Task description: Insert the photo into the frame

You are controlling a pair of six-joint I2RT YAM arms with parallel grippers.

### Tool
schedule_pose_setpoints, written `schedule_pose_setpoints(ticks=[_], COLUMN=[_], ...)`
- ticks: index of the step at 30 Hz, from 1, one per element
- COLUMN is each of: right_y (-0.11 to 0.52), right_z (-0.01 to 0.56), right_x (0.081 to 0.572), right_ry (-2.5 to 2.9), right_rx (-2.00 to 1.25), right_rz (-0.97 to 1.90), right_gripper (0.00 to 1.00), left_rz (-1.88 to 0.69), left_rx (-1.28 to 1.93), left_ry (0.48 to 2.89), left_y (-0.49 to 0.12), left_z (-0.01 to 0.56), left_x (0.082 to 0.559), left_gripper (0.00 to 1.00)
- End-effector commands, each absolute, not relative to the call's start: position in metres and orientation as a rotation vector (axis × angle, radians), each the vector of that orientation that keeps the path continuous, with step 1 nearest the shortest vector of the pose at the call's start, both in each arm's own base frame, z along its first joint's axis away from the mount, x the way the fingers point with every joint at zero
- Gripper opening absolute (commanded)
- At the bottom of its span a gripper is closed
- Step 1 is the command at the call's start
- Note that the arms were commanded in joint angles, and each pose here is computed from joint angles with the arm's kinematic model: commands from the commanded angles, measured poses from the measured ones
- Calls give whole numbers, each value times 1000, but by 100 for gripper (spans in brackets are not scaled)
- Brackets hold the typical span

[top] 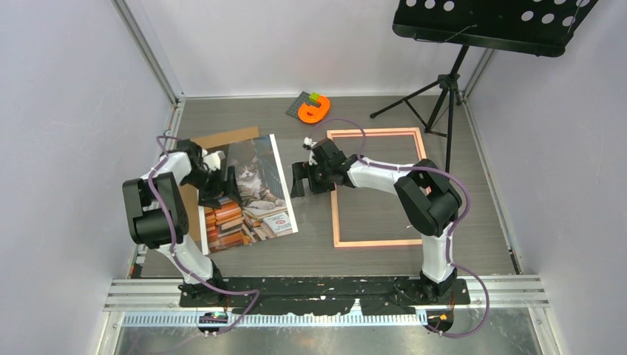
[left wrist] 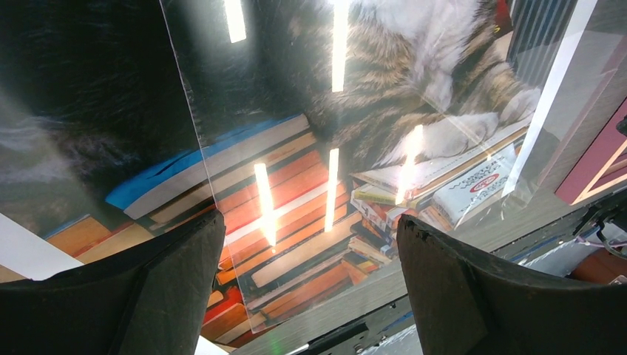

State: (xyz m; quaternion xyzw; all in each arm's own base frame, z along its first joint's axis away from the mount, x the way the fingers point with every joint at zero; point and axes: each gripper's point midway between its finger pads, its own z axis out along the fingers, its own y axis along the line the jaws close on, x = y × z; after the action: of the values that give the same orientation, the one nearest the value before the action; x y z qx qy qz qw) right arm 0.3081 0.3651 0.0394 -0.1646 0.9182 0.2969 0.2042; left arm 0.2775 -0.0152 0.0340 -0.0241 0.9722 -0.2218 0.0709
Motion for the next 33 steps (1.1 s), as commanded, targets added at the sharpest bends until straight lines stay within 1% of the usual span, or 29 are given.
schedule_pose_setpoints(ticks=[1,8,15,21,25,30,33], right_y=[363,373,394,403,398,369,357], right_z=[23,43,64,74,75,74,81], right_x=[295,295,293,290,297,318,329], right_ry=[2622,2565,2482,2441,2437,2470,2442], right_rx=[-393,-331,-367,-391,-424,-428,-459], right_rz=[890,1087,1288,1381,1288,963,837], right_gripper=[95,95,96,97,97,97,96], left_rz=[-785,-802,-806,-793,-755,-667,-621], left_rx=[-76,-82,-71,-72,-86,-92,-97], left_ry=[2890,2875,2859,2845,2841,2840,2829], left_y=[-32,-35,-36,-34,-28,-18,-13], left_z=[22,22,27,32,34,36,39], left_x=[277,275,274,274,276,279,281], left_gripper=[90,90,90,90,90,90,90])
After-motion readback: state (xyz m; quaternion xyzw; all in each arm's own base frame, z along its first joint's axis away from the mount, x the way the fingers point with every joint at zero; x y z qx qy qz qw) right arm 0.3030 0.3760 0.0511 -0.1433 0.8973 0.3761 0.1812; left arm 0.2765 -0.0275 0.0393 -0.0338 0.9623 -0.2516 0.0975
